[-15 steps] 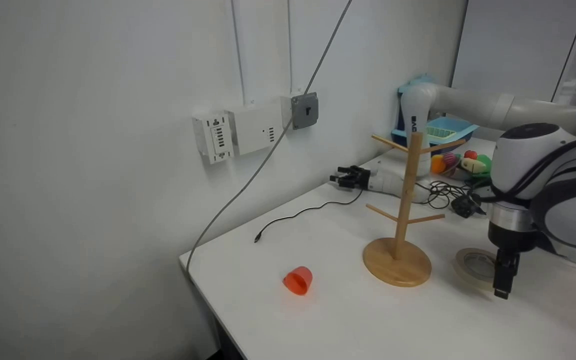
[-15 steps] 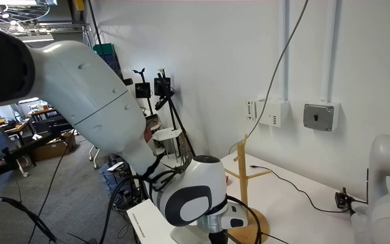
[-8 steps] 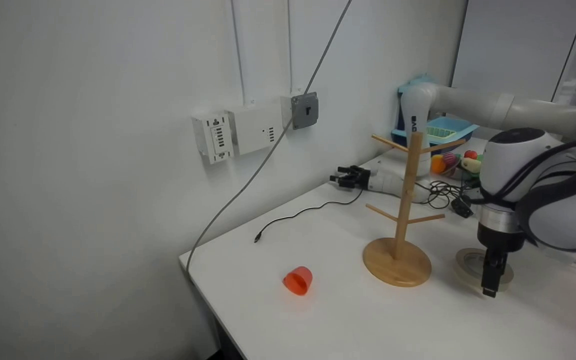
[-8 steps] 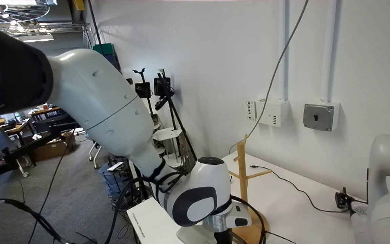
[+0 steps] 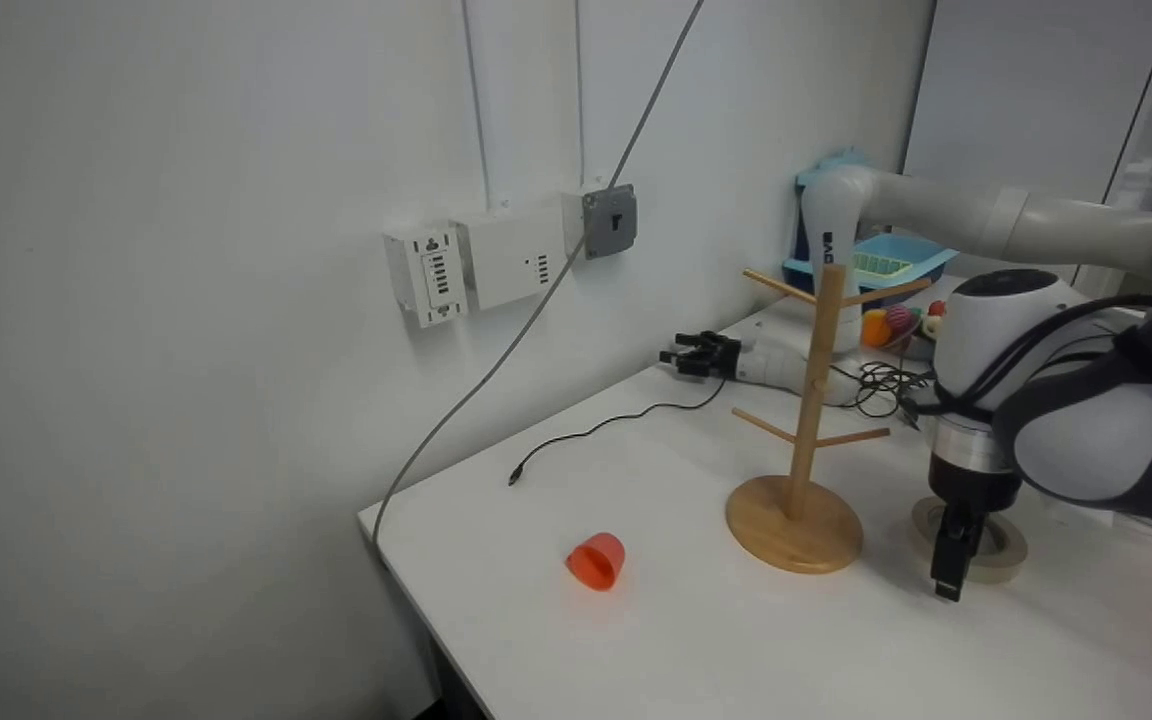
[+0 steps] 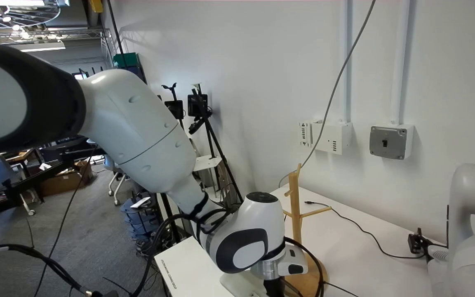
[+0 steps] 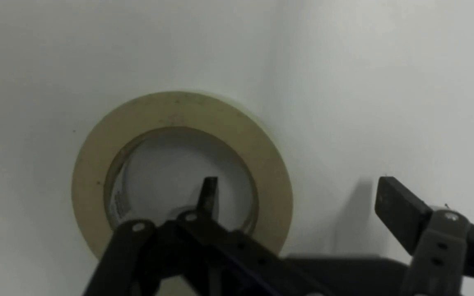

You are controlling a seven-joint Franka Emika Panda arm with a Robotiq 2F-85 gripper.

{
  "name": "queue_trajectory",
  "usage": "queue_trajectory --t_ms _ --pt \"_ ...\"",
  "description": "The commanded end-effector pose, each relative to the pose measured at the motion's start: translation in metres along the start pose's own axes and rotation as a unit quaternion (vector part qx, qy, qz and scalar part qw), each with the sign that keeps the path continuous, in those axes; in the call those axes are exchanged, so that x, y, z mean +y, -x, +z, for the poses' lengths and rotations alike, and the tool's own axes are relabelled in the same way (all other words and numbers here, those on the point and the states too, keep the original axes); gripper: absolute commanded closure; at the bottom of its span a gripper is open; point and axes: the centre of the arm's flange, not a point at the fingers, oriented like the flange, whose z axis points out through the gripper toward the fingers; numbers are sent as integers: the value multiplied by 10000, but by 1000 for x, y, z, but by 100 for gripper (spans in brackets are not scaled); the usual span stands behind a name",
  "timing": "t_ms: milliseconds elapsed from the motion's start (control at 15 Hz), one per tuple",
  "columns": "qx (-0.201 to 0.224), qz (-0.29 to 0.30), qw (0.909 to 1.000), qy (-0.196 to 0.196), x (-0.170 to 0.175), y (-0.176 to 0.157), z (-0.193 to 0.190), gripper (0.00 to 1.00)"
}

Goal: Pick up the seal tape and put it on the wooden object

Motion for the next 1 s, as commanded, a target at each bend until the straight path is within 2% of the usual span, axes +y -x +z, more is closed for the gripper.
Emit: queue_trajectory --t_ms 0,533,600,667,933 --pt "173 50 9998 -123 6 -11 4 31" --pt "250 131 9996 -84 13 -11 -5 95" --pt "234 138 9996 -93 13 -8 -7 98" --pt "216 139 9996 -88 13 -5 -9 94" --pt "-38 -114 9999 72 14 13 -17 94"
